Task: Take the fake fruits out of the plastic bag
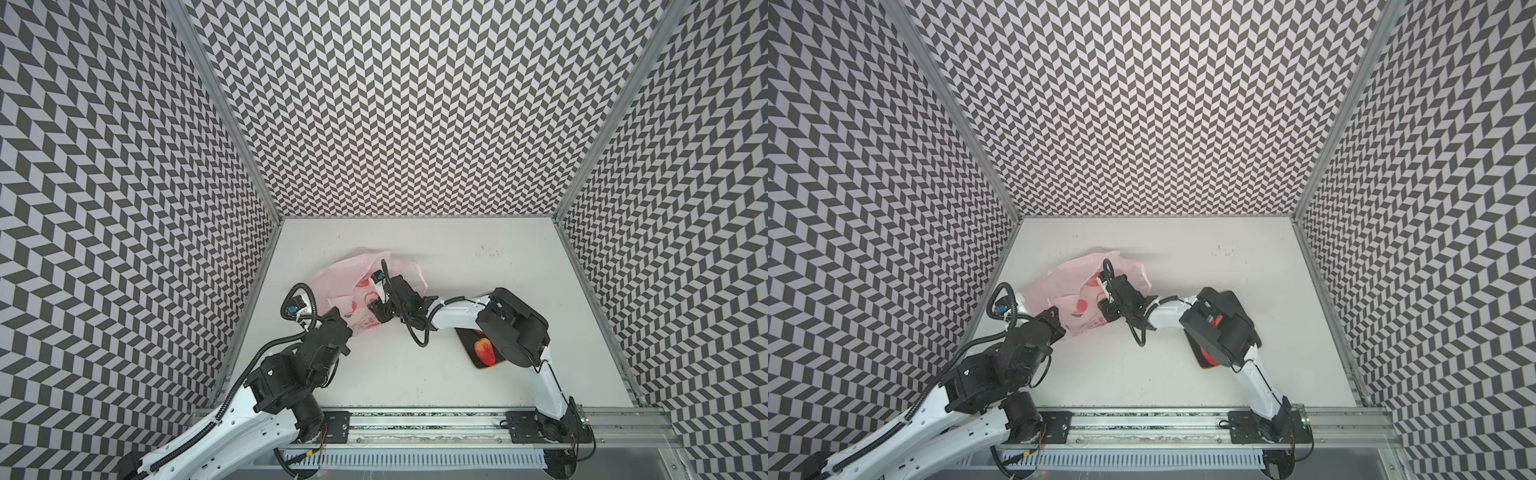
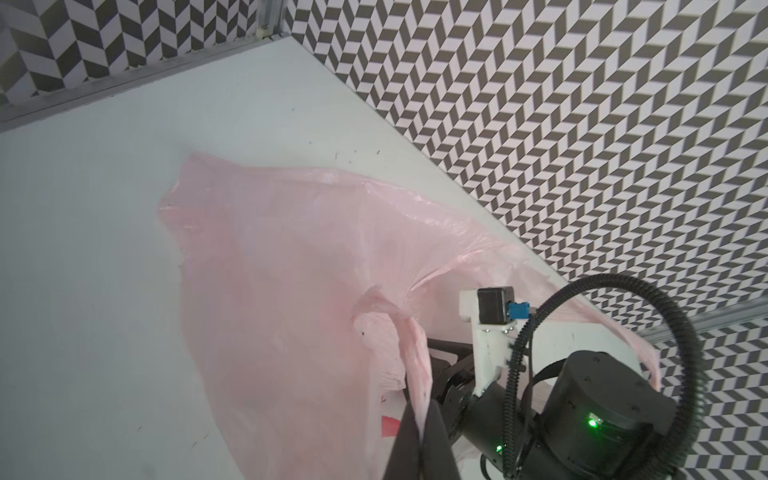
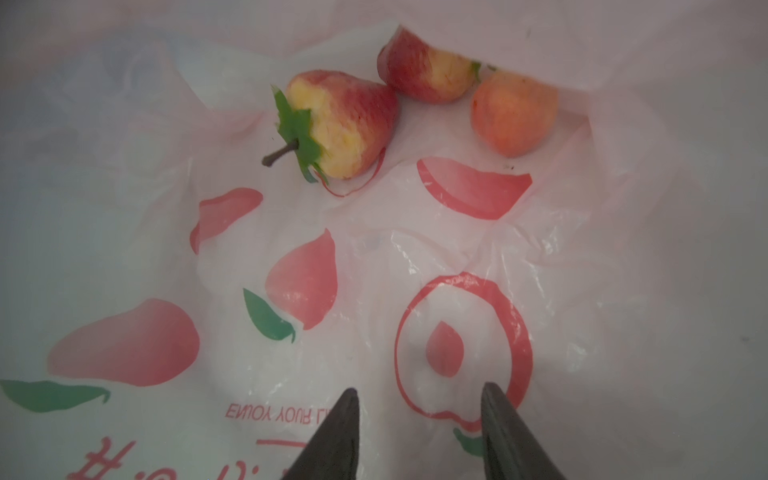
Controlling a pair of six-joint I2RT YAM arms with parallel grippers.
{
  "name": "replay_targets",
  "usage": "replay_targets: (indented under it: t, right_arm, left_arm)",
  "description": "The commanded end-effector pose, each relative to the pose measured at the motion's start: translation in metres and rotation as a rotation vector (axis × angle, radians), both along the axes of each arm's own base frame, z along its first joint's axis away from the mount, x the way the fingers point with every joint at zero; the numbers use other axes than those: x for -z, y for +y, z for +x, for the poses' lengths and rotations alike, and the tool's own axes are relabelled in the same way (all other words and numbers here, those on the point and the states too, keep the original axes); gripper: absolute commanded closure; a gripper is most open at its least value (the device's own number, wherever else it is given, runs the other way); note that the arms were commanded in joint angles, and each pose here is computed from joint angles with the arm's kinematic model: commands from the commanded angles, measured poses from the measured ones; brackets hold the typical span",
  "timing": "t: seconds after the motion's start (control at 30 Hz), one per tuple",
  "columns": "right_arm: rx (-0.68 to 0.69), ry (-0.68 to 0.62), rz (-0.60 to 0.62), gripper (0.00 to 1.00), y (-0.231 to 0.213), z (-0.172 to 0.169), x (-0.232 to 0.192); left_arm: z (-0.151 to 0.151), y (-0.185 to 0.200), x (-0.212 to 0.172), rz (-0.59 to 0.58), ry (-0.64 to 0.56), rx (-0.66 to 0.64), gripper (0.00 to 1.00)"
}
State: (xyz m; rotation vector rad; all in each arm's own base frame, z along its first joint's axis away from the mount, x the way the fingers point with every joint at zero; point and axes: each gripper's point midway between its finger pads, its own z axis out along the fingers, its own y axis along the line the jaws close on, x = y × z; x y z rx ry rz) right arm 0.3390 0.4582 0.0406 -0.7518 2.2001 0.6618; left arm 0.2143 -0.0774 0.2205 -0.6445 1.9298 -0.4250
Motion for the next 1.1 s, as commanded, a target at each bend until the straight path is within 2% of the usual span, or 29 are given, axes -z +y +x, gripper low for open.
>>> replay_targets:
  t: [0.0,0.23,0.57,0.73,1.07]
  right_arm:
    - [0.02,0.04,-0.027,0.5,-0.009,-0.01,0.007]
    - [-0.018,-0.093,0.105,0.4,0.029,-0.003,-0.051]
    - [-0.057,-0.197,0.208,0.26,0.086,-0.003,-0.06]
    - [-0.007,-0.256,0.25,0.17,0.102,0.008,-0.063]
    - [0.191,-0.24,0.297,0.01,0.118,0.044,-0.052]
  left_arm:
    - [-0.007,0.005,0.008,0.011,0.058,-0.007,1.0]
    - [-0.009,0.006,0.004,-0.038,0.03,-0.002,1.0]
    - [-0.006,-0.008,-0.033,-0.065,-0.126,0.116,1.0]
    - [-0.007,-0.018,-0.052,-0.056,-0.19,0.202,1.0]
    - [-0.01,-0.043,-0.072,-0.075,-0.242,0.335,1.0]
